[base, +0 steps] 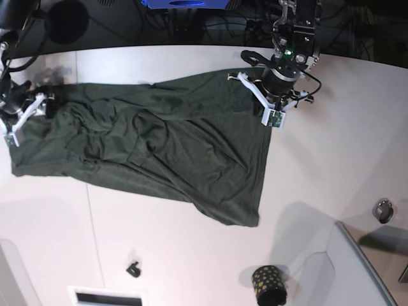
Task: Layout the t-shirt on the table in an organized manner, then fold the t-shirt properly
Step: 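Release and move the left gripper back to the shirt corner by its base, then grasp the shirt edge with the right gripper and pull it outward, then pull the held shirt edges apart with both grippers to flatten it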
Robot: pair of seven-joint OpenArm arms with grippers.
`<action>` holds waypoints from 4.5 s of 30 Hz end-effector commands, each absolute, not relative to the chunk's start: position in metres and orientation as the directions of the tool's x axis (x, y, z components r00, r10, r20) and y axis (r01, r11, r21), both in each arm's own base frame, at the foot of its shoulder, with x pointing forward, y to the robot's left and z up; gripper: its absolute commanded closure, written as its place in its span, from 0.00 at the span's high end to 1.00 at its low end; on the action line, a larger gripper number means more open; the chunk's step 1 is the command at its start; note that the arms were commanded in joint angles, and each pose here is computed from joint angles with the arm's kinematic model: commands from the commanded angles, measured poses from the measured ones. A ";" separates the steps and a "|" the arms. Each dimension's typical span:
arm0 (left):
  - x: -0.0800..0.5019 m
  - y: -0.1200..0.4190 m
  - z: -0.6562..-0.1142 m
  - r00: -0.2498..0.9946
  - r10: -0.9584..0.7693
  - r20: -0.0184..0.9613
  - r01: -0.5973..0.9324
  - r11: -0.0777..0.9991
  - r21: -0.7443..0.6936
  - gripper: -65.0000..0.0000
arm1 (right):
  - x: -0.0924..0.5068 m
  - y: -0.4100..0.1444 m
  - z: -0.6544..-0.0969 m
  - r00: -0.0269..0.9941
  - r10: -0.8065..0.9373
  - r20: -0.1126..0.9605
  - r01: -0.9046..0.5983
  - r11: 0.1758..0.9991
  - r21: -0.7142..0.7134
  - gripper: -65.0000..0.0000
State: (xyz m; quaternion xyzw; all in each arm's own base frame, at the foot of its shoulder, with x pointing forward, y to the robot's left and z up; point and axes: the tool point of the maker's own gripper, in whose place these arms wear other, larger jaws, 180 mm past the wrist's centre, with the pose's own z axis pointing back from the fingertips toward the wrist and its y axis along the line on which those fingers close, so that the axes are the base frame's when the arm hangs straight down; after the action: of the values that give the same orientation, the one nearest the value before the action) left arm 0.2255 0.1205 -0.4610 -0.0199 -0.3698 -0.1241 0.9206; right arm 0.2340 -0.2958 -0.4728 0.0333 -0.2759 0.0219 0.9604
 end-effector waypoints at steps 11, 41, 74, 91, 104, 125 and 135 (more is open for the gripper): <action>0.210 0.161 -0.502 0.733 -0.286 0.617 0.271 0.955 0.121 0.00 | 0.217 -0.337 -0.495 0.876 -0.052 0.480 0.023 0.998 0.065 0.07; 0.264 0.166 -0.408 0.586 -0.273 0.763 0.198 0.961 0.192 0.00 | 0.254 -0.319 -0.397 0.737 0.261 0.624 -0.205 0.965 -0.161 0.09; 0.203 0.177 -0.498 0.755 -0.146 0.640 0.117 0.989 0.087 0.00 | 0.357 -0.178 -0.438 0.549 0.696 0.464 -0.617 0.711 -0.338 0.59; 0.226 0.178 -0.459 0.675 -0.175 0.717 0.123 0.985 0.124 0.00 | 0.366 -0.180 -0.446 0.574 0.683 0.452 -0.617 0.724 -0.308 0.44; 0.223 0.178 -0.460 0.679 -0.175 0.713 0.124 0.985 0.123 0.00 | 0.370 -0.182 -0.455 0.600 0.670 0.438 -0.619 0.735 -0.277 0.41; 0.221 0.179 -0.469 0.696 -0.168 0.698 0.120 0.986 0.117 0.00 | 0.364 -0.173 -0.462 0.609 0.665 0.433 -0.626 0.738 -0.253 0.13; 0.221 0.179 -0.469 0.696 -0.168 0.698 0.120 0.986 0.117 0.00 | 0.365 -0.176 -0.459 0.616 0.668 0.418 -0.622 0.738 -0.262 0.00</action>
State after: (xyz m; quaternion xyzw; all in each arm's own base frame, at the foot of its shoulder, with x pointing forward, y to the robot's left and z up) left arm 0.2135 0.1776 -0.4776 0.0282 -0.3638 -0.0802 0.9276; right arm 0.3467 -0.1709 -0.4770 -0.0317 -0.2249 0.3627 0.9038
